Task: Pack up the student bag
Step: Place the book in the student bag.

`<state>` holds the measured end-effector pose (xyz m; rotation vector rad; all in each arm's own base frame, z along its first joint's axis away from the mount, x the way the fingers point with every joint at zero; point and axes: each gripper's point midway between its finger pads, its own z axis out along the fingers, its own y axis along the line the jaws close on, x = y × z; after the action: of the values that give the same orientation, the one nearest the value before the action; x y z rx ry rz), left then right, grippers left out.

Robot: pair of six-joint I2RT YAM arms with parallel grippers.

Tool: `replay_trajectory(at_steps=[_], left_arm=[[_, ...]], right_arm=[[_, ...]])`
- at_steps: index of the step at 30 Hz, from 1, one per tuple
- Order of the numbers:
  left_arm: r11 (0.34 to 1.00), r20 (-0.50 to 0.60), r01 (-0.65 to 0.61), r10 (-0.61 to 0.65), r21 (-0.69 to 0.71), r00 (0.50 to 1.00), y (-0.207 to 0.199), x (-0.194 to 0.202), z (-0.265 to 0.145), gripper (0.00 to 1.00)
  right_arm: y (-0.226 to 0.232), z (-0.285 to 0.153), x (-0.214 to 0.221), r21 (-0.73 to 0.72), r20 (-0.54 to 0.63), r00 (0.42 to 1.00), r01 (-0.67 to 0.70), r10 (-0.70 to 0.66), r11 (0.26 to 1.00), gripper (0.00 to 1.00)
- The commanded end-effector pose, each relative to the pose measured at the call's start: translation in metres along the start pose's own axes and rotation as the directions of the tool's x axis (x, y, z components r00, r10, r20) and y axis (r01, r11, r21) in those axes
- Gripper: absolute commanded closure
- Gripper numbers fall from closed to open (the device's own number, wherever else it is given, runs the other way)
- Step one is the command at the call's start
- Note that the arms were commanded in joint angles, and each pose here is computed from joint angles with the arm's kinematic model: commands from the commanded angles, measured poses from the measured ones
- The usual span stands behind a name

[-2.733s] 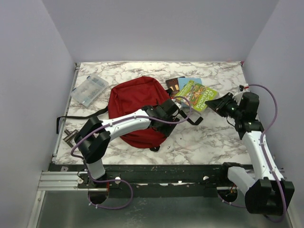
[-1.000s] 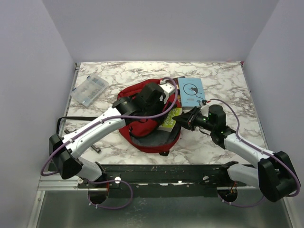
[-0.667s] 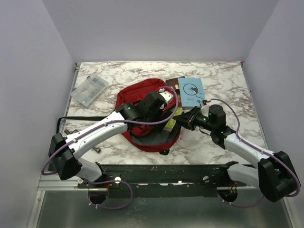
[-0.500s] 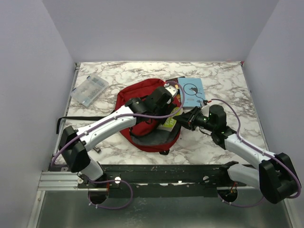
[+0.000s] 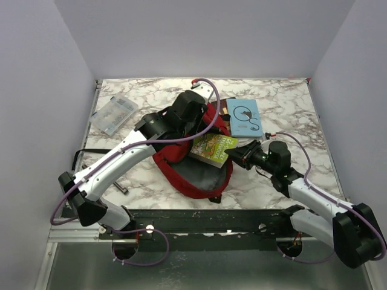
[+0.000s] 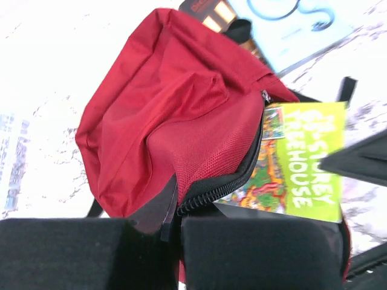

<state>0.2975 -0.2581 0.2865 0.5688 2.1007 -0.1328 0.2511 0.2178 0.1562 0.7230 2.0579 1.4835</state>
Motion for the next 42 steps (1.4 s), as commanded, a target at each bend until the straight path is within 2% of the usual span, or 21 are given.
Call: replay_trajectory(at_steps=[1,6,12,15,17,21,27,32,36,39,42], left_arm=[[0.984,0.187,0.075,-0.105,0.163,0.977,-0.014,-0.069,-0.053,1.0],[0.98,0.155,0.045,-0.076,0.196,0.985,-0.024,-0.075,-0.05,1.0],[0.967,0.139,0.01,-0.046,0.253,0.989,-0.039,-0.076,-0.042,1.0],[0.968,0.127,-0.013,-0.019,0.251,0.992,-0.041,-0.07,-0.036,1.0],[0.969,0.125,-0.043,0.013,0.242,0.992,-0.04,-0.065,-0.031,1.0],[0.961,0.11,-0.126,0.102,0.245,0.989,-0.043,-0.052,-0.02,1.0],[0.956,0.108,-0.178,0.156,0.234,0.982,-0.043,-0.039,-0.007,1.0],[0.949,0.129,-0.219,0.194,0.229,0.973,-0.044,-0.034,0.001,1.0],[0.95,0.126,-0.261,0.242,0.17,0.962,-0.033,-0.028,0.008,1.0],[0.941,0.124,-0.295,0.277,0.167,0.953,-0.031,-0.018,0.01,1.0],[0.928,0.142,-0.317,0.293,0.195,0.945,-0.034,-0.01,0.007,1.0]], right_arm=[[0.044,0.008,-0.02,-0.164,0.094,0.996,0.019,-0.004,0.986,1.0],[0.069,0.016,-0.03,-0.219,0.175,0.985,0.043,-0.004,0.975,1.0],[0.053,0.048,-0.035,-0.11,0.311,0.948,0.103,-0.064,0.989,1.0],[0.045,0.076,-0.017,-0.13,0.249,0.96,0.165,-0.128,0.978,1.0],[0.044,0.092,0.005,-0.176,0.14,0.978,0.175,-0.152,0.969,1.0],[0.032,0.1,0.043,-0.211,0.001,0.975,0.219,-0.224,0.953,1.0],[0.033,0.085,0.055,-0.222,-0.043,0.984,0.16,-0.174,0.962,1.0],[0.044,0.097,0.083,-0.249,-0.121,0.98,0.122,-0.156,0.961,1.0],[0.029,0.093,0.104,-0.21,-0.194,0.965,0.133,-0.175,0.968,1.0],[0.013,0.079,0.112,-0.209,-0.227,0.949,0.17,-0.217,0.963,1.0],[-0.003,0.09,0.118,-0.17,-0.268,0.926,0.227,-0.267,0.959,1.0]])
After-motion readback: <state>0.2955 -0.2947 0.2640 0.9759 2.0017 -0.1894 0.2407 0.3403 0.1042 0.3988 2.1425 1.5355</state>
